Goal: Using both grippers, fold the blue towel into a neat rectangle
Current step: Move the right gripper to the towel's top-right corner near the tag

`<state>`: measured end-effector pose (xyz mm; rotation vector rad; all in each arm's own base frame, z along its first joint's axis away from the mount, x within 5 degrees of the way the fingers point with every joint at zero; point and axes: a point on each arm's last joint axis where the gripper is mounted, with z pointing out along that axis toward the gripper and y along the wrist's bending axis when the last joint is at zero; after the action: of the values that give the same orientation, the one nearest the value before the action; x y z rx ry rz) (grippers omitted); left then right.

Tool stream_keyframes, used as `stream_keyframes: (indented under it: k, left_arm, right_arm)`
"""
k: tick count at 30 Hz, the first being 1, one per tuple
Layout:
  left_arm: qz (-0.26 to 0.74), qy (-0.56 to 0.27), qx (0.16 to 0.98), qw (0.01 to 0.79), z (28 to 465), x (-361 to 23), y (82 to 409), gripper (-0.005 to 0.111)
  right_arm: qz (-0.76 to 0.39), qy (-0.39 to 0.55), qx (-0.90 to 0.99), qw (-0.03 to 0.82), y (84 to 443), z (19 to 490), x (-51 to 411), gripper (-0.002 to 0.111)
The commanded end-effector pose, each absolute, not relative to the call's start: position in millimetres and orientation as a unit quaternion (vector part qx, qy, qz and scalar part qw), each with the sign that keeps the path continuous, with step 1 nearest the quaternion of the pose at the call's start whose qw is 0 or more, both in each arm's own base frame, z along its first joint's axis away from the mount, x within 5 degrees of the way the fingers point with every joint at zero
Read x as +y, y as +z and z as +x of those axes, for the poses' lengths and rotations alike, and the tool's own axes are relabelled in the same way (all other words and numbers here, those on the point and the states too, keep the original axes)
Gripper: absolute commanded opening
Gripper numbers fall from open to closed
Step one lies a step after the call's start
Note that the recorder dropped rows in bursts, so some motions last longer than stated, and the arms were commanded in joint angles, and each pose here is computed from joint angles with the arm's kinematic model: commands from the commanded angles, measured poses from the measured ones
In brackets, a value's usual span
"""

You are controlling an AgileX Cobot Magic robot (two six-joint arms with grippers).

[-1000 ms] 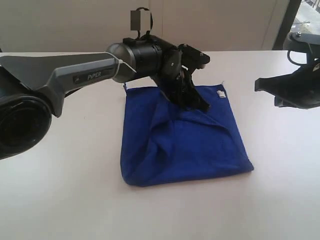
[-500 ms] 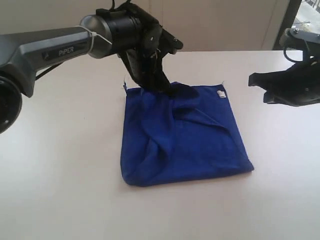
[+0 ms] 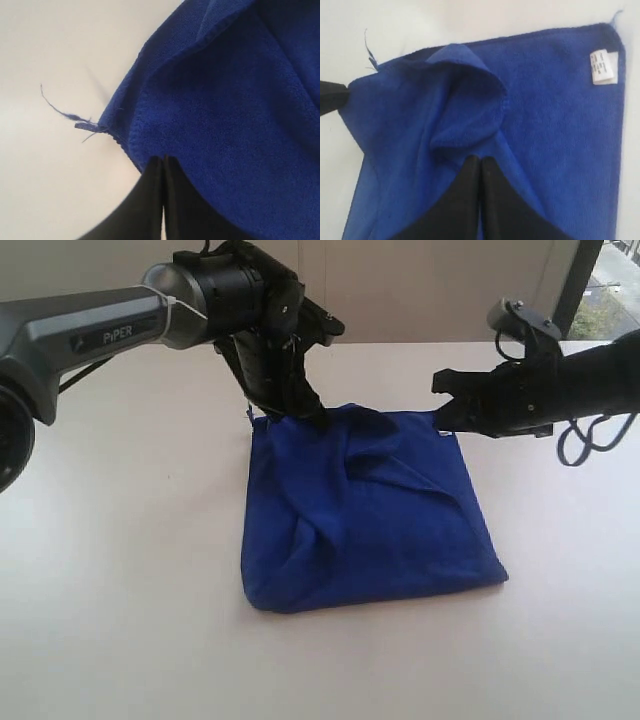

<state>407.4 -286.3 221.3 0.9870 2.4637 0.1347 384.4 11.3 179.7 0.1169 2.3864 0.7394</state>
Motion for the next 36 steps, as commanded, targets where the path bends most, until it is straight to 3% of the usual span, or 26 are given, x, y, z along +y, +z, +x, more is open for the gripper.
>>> stream_keyframes:
  k: [1,19,28,36]
  left_arm:
    - [0.357,0.042,0.902,0.239,406.4,-284.5,226.0,0.000]
    - [0.354,0.027,0.901,0.247,406.6,-288.5,224.8,0.000]
    - [0.354,0.026,0.902,0.246,406.6,-288.7,223.7,0.000]
    - [0.350,0.010,0.904,0.244,405.5,-291.1,223.5,0.000]
  right_arm:
    - [0.034,0.280,0.900,0.332,164.8,406.9,8.3,0.000]
    - [-0.029,0.242,0.911,0.333,114.2,457.2,45.1,0.000]
    - [-0.115,0.361,0.883,0.278,132.4,438.8,68.0,0.000]
    - [-0.178,0.370,0.887,0.210,142.0,421.2,70.7,0.000]
